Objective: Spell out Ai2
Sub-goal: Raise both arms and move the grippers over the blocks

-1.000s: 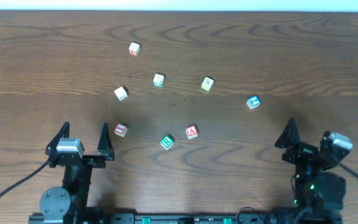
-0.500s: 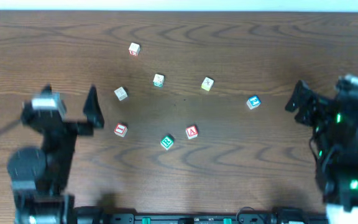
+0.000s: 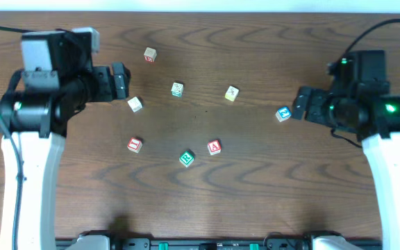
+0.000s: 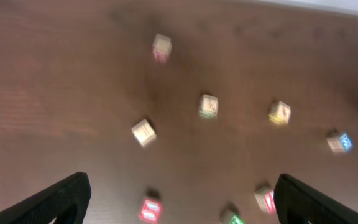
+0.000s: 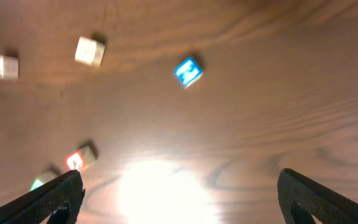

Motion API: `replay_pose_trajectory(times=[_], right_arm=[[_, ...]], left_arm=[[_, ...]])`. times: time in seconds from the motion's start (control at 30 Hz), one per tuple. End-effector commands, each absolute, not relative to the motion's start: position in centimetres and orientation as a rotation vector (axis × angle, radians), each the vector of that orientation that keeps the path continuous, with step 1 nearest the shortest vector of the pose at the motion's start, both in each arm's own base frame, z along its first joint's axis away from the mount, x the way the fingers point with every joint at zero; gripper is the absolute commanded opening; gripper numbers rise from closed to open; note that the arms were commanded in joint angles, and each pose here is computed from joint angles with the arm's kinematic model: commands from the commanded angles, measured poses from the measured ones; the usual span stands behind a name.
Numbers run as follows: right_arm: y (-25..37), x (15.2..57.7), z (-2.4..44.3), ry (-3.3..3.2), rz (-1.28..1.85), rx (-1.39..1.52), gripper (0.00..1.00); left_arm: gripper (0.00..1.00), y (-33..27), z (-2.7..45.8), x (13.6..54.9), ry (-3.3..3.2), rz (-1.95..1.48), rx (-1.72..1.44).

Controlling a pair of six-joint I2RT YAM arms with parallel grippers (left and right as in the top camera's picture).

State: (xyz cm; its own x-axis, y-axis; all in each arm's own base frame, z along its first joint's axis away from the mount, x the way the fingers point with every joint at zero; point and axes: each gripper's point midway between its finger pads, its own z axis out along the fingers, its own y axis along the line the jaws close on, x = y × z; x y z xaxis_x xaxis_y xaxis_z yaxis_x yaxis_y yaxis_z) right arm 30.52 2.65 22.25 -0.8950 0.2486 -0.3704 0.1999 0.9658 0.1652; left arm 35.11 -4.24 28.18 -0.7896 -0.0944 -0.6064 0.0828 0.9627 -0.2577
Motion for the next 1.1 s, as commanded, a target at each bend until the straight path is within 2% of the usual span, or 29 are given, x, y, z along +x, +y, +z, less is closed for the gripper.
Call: replay_pose_trajectory(times=[0.0, 0.07, 0.13, 0.33, 0.5, 0.6, 0.8, 0.87, 1.07], right_arm=[[6.0, 30.1, 22.2, 2.773, 0.386, 0.248, 0.99], [8.0, 29.6, 22.2, 2.791, 0.526, 0.111, 0.93], [9.2, 29.2, 22.0, 2.793, 0.577, -0.023, 0.99], [8.4, 28.3, 19.5, 2.864, 0.169, 0.01, 0.99], [12.3, 27.4, 17.6, 2.882, -0.03, -0.183, 0.99], [13.7, 27.4, 15.0, 2.93, -0.161, -0.189, 0.99], [18.2, 29.0, 10.8, 2.997, 0.009, -0.237, 0.99], [19.6, 29.1, 9.4, 3.02, 0.089, -0.335, 0.99], [21.0, 29.0, 6.3, 3.046, 0.003, -0.365, 0.95]], left_arm=[[0.96, -5.7, 27.5, 34.3, 2.517, -0.478, 0.009], [0.95, -6.4, 26.1, 33.0, 2.605, -0.547, 0.002], [0.95, -6.5, 24.8, 32.1, 2.682, -0.56, -0.014], [0.96, -6.8, 21.2, 29.7, 2.895, -0.511, 0.078], [0.95, -5.8, 19.8, 28.9, 2.96, 0.018, 0.202], [0.95, -6.5, 20.3, 29.3, 2.877, 0.286, 0.267], [0.95, -7.8, 20.6, 29.5, 2.828, 0.328, 0.307], [0.95, -7.7, 20.6, 29.4, 2.831, 0.33, 0.304], [0.95, -6.8, 20.8, 29.4, 2.823, 0.401, 0.278]])
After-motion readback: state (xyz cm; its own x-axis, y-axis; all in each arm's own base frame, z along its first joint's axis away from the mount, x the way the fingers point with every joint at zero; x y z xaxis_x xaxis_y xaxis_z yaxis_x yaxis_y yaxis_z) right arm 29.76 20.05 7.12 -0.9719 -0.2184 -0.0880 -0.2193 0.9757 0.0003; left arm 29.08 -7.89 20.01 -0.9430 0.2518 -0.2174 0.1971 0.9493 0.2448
